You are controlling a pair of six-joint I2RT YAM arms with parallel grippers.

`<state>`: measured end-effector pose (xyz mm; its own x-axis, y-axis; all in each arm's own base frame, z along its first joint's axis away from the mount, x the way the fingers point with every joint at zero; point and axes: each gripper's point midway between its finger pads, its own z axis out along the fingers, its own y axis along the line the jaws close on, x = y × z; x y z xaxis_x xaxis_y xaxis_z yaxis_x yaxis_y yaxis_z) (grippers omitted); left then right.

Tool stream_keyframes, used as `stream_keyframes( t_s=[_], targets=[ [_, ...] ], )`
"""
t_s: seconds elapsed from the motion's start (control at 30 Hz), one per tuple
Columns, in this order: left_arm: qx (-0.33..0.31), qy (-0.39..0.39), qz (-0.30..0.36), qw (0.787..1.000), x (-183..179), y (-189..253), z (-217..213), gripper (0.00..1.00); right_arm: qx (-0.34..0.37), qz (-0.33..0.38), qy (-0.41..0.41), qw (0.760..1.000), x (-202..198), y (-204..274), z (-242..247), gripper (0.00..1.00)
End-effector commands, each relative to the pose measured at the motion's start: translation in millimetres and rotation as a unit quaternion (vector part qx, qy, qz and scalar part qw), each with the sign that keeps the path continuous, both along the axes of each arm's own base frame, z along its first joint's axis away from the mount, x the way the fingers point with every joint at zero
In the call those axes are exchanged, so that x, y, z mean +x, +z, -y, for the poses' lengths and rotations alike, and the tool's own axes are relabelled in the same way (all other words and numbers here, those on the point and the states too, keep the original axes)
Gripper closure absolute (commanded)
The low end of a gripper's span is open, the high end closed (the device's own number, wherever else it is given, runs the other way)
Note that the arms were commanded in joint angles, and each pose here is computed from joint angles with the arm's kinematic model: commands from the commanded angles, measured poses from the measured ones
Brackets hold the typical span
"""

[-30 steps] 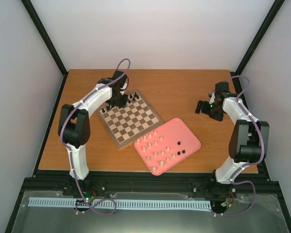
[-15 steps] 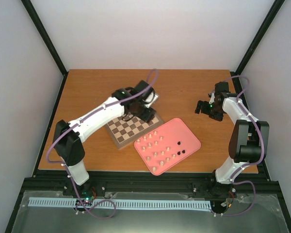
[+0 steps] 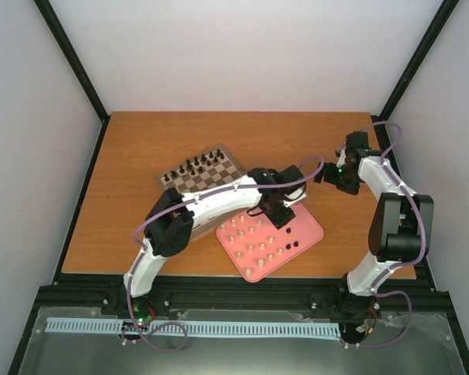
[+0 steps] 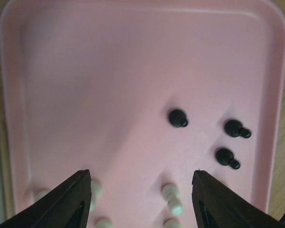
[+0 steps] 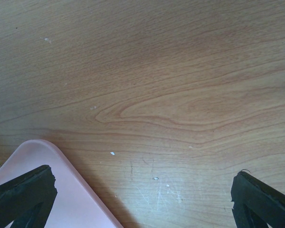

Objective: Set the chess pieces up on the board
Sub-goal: Pick up the chess piece from the storage box.

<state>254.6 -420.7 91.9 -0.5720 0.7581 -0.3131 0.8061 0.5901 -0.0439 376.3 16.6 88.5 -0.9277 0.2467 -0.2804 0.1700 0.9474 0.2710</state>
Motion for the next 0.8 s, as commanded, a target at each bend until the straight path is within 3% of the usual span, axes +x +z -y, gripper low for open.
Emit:
stream_keyframes(
  t_s=[0.0,0.2,0.43,0.77],
  targets=[
    [-0.031,-0.034,0.002,0.999,-9,16,27,0.40,-0.005,0.016,0.006,1.000,3,10,-2,0.00],
    [-0.031,-0.045,-0.006,0.998,-15,-4,42,0.45,-0.004,0.014,0.006,1.000,3,7,-2,0.00],
    [-0.038,-0.047,-0.033,0.998,-19,-24,56,0.63,-0.007,0.014,0.004,1.000,3,7,-1,0.00],
    [-0.039,-0.050,-0.046,0.997,-23,-37,60,0.69,-0.003,0.012,0.005,1.000,3,4,-2,0.00]
  ],
)
